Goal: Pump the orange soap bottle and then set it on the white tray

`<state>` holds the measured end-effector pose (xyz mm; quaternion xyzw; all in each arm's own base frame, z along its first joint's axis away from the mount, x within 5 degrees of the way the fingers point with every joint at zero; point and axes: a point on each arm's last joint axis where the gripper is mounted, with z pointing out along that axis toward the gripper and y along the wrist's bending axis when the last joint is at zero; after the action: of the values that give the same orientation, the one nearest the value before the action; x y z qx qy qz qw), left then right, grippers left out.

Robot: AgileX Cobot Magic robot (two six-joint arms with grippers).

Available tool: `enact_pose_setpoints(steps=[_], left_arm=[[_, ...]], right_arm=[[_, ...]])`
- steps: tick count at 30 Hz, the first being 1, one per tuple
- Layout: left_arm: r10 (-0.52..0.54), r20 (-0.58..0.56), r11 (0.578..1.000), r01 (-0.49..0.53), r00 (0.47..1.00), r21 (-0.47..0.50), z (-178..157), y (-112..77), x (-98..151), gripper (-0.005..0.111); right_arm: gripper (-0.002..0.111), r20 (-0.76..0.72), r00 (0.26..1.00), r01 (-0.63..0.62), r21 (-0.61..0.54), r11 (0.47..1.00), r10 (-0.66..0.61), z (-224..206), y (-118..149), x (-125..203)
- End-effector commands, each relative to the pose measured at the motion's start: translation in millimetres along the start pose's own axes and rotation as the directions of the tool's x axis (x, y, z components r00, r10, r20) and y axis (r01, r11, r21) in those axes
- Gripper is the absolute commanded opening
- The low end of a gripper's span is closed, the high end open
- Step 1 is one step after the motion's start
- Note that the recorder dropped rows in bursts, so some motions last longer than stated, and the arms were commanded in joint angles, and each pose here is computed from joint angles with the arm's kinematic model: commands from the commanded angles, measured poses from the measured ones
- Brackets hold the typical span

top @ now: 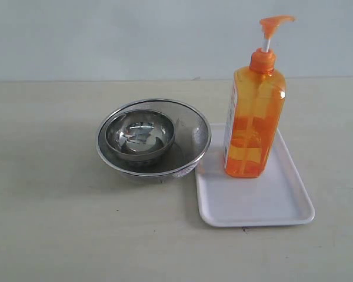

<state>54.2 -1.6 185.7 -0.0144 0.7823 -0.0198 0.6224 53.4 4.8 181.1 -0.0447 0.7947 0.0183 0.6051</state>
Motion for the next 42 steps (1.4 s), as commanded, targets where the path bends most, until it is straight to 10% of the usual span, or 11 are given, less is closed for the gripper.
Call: enact_pose_setpoints(steps=[1,42], left_arm=[[-0.009,0.003,1.000,0.009,1.000,-0.001,0.1,-0.1,0.5,0.005],[-0.009,0.003,1.000,0.009,1.000,-0.001,0.1,-0.1,0.5,0.005]], right_arm=[[0.000,0.010,1.000,-0.009,0.002,1.000,0.009,-0.4,-0.1,-0.6],[0.000,0.021,1.000,-0.013,0.003,1.000,0.013,-0.4,-0.2,-1.7]])
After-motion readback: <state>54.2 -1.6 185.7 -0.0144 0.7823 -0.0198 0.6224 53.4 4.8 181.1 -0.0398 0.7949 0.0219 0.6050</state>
